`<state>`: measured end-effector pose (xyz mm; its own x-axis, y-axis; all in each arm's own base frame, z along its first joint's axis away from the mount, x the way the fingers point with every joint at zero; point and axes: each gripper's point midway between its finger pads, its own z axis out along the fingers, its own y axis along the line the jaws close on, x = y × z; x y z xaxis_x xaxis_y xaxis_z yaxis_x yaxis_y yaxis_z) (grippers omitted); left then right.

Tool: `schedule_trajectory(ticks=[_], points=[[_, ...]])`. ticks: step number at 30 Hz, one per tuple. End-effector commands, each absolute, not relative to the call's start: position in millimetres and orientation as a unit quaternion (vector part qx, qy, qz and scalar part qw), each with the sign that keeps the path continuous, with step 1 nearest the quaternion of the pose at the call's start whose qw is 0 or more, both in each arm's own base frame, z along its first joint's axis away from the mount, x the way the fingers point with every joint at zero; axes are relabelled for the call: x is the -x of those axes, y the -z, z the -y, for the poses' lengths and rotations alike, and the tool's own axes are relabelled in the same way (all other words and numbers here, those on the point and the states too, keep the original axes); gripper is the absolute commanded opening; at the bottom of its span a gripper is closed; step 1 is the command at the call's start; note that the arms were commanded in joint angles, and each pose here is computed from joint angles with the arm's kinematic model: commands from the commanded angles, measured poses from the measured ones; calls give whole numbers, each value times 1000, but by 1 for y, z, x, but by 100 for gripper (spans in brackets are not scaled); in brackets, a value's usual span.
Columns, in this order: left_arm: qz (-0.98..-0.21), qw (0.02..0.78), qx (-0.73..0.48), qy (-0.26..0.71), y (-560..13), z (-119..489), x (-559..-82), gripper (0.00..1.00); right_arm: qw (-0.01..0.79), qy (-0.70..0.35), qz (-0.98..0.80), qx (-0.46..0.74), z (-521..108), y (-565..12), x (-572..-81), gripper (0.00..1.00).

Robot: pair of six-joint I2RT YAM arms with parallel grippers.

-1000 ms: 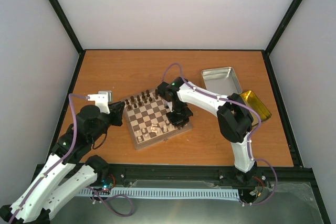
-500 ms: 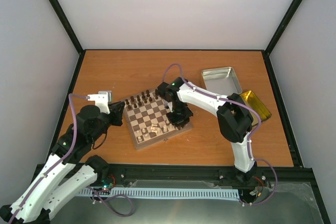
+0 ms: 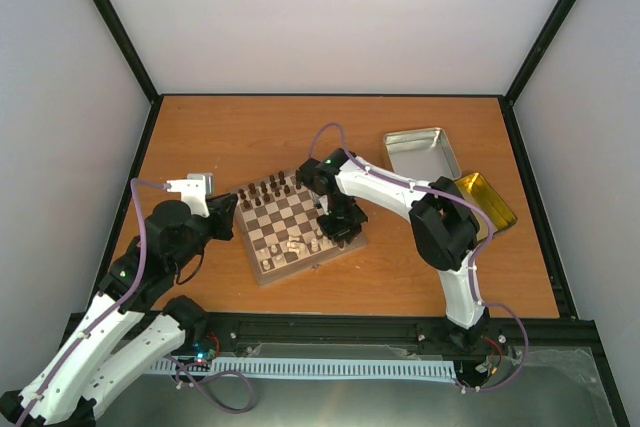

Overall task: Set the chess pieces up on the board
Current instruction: Place the chess piece on the chessboard, then pick up the chess piece from the chessboard.

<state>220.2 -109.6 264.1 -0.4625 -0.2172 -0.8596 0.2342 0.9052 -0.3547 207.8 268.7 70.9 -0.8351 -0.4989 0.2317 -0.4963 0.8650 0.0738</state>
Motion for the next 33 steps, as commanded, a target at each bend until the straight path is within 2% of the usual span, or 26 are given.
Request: schedule_trajectory(ticks=[1,5,11,21,23,28,33], points=[[-822,528,-7,212,-268,108,-222,2,104,9,961,-254,-271,-76,-215,24],[-823,528,-7,211,-268,108,-223,2,74,39,965,-247,-279,-84,-219,28],[-825,524,-6,209,-266,108,-224,2,22,64,973,-220,-282,-82,-224,27],[-831,518,-1,202,-261,108,-227,2,4,79,972,-223,-283,-68,-224,26],[-832,517,-1,201,-260,108,-227,2,2,77,971,-225,-283,-65,-225,24],[-833,517,2,198,-259,107,-228,1,-14,68,971,-228,-280,-68,-230,12],[-834,515,3,196,-258,107,-229,2,-38,84,967,-236,-287,-92,-233,11]])
